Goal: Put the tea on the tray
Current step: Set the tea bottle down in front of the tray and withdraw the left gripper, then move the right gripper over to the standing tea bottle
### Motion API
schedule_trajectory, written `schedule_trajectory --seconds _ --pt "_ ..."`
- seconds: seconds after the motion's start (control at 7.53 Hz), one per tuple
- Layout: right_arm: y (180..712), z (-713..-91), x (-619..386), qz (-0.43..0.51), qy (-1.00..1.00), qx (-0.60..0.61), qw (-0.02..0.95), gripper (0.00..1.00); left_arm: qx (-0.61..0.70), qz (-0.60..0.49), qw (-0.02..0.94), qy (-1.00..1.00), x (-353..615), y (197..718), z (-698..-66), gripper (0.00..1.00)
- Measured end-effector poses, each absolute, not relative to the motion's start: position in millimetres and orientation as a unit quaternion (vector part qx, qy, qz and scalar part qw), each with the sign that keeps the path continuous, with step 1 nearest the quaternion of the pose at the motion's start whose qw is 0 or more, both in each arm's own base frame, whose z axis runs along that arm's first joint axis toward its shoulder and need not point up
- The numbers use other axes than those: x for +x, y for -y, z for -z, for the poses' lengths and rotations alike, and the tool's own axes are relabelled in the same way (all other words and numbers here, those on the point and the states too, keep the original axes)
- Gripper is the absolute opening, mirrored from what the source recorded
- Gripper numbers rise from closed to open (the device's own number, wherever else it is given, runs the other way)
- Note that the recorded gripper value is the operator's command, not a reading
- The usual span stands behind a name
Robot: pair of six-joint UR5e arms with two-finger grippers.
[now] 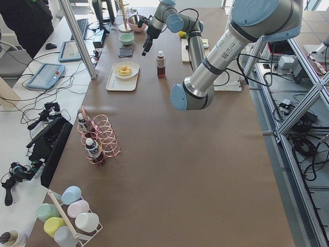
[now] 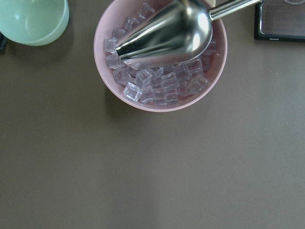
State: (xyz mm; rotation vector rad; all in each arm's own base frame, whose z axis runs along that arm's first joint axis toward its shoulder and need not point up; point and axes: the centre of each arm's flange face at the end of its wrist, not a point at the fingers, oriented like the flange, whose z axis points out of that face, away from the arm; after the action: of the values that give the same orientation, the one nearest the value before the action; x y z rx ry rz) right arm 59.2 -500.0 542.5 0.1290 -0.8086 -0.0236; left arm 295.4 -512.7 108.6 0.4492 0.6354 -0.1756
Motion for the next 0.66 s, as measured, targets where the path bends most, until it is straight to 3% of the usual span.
schedule_trajectory --seconds 0.4,0.66 --pt "544.0 -450.4 -10.2 0.019 0.419 0.076 0.905 1.00 0.194 0.027 0.943 -0.268 153.5 554.1 -202.1 0.97" --pt "576.2 -353.2 -104.2 0.033 0.442 0.069 0.893 1.00 0.173 0.013 0.953 -0.249 50.7 563.6 -266.9 0.98"
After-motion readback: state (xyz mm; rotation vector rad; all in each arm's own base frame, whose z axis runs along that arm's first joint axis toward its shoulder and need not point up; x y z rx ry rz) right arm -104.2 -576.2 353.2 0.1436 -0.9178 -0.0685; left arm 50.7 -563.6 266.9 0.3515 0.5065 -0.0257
